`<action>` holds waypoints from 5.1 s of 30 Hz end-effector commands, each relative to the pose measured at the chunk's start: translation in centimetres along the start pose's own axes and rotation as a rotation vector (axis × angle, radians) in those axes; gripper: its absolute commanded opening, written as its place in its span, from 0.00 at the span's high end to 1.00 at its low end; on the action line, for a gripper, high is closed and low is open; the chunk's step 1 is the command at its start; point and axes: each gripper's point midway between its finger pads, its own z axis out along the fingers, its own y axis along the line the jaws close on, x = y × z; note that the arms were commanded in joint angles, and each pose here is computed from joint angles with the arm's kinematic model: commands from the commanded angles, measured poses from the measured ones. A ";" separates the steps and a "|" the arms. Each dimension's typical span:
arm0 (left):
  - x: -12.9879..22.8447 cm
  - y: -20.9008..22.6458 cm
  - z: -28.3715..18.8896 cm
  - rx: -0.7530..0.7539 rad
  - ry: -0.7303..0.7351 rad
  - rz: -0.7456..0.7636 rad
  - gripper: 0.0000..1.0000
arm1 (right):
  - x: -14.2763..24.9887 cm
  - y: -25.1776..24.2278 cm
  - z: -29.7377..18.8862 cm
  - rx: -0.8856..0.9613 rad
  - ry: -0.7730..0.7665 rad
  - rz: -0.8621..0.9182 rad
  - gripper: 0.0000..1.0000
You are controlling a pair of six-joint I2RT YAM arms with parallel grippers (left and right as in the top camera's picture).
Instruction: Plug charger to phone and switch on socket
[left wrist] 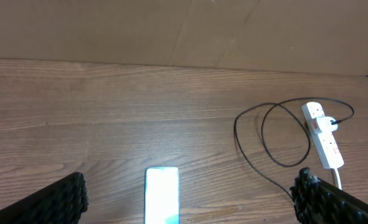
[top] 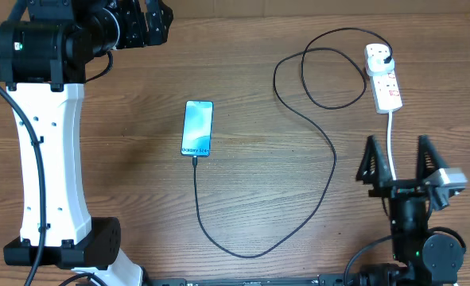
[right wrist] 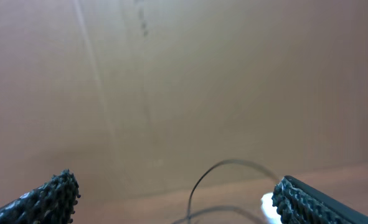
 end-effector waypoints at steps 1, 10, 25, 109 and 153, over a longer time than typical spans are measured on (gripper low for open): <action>0.1 0.5 0.6 -0.011 0.009 -0.020 0.00 | -0.2 -2.2 1.0 0.088 -0.014 -0.026 0.00; 0.1 0.5 0.6 -0.011 0.008 -0.020 0.00 | 1.1 -5.7 3.3 0.199 0.016 -0.045 0.00; 0.1 0.5 0.6 -0.011 0.008 -0.020 0.00 | 5.4 -9.0 3.3 0.323 0.176 -0.039 0.00; 0.1 0.5 0.6 -0.011 0.009 -0.020 0.00 | 21.9 -24.4 20.1 0.403 0.905 0.394 0.06; 0.1 0.5 0.6 -0.011 0.008 -0.020 0.00 | 28.5 -27.6 21.3 0.491 1.023 0.234 0.11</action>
